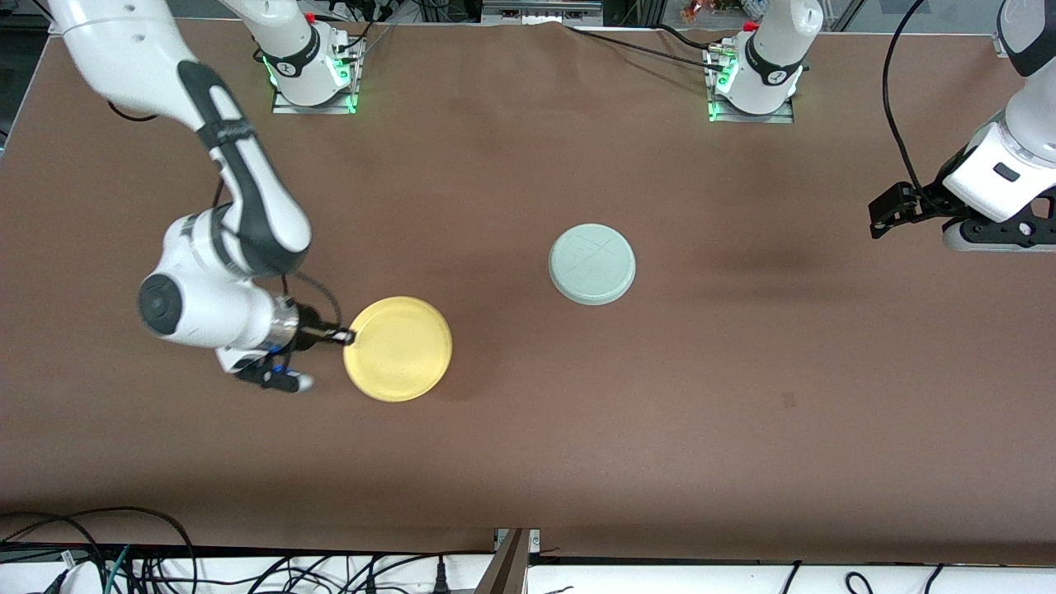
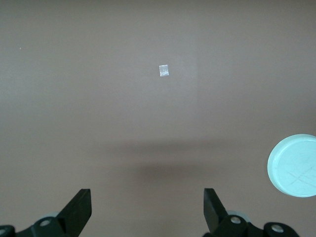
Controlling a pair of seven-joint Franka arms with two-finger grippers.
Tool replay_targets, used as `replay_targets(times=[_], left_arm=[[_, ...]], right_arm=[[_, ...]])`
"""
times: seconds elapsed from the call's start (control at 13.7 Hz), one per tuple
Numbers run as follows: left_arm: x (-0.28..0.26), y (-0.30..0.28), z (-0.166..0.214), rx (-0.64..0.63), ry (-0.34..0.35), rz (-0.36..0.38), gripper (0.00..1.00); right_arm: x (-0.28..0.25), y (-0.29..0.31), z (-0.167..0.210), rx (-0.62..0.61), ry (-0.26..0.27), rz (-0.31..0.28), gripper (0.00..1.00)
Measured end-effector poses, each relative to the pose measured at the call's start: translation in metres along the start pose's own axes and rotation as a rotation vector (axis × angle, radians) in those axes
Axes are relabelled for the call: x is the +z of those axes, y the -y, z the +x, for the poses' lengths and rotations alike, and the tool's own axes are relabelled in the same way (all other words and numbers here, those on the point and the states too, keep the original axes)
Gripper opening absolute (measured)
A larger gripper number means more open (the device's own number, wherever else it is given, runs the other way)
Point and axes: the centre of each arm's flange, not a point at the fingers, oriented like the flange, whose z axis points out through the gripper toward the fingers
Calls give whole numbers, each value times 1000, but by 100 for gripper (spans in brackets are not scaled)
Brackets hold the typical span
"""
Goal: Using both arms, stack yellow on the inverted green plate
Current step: 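Carry the yellow plate onto the inverted green plate with the right gripper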
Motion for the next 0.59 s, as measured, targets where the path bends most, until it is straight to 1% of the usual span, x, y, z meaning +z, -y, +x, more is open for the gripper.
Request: replay_targets(times=[0.15, 0.22, 0.37, 0.59], left_arm=[[0, 0, 0, 0, 0, 0, 100], [0, 0, 0, 0, 0, 0, 100], [0, 0, 0, -1, 0, 0, 100], [0, 0, 0, -1, 0, 0, 100]], right_arm=[[19, 49, -65, 10, -44, 13, 3], [33, 70, -101, 16, -50, 23, 3], [63, 103, -165, 25, -41, 30, 3], [98, 146, -234, 33, -53, 54, 3]])
